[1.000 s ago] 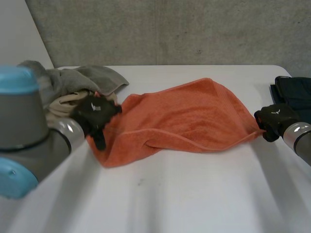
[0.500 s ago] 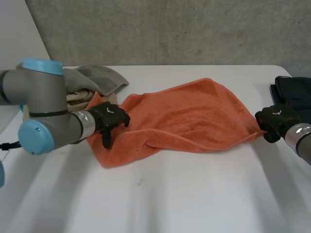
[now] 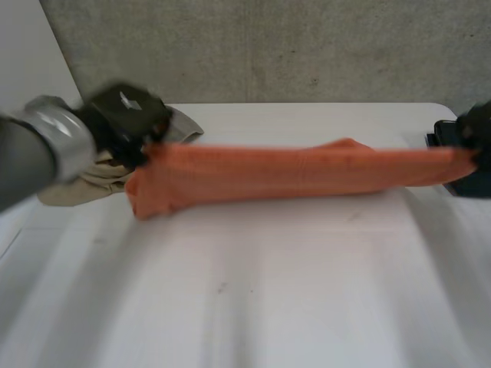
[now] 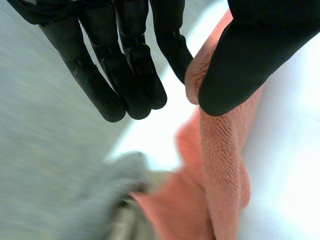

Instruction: Fold the laundry.

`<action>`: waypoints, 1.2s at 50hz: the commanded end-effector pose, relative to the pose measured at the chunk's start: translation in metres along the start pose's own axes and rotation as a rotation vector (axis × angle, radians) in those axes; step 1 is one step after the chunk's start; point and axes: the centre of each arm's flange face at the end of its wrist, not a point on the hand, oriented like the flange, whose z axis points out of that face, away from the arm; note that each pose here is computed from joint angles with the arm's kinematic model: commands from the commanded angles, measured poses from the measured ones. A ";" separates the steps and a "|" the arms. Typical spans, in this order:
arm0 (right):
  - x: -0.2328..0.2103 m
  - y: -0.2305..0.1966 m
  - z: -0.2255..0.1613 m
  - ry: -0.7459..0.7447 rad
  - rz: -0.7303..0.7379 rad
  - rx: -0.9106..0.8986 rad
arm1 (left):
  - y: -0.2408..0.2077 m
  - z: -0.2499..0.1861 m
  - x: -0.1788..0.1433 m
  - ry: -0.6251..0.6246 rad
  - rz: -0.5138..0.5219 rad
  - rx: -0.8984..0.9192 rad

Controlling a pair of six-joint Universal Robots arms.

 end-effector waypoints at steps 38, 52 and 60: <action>0.092 -0.155 0.023 0.593 0.295 0.756 | -0.121 0.049 -0.132 -0.701 0.039 0.722; 0.030 -0.067 0.026 0.226 0.332 0.322 | -0.019 0.043 -0.052 -0.472 0.006 0.327; -0.040 0.029 0.028 -0.008 0.330 0.027 | 0.079 0.057 0.035 -0.263 0.006 0.059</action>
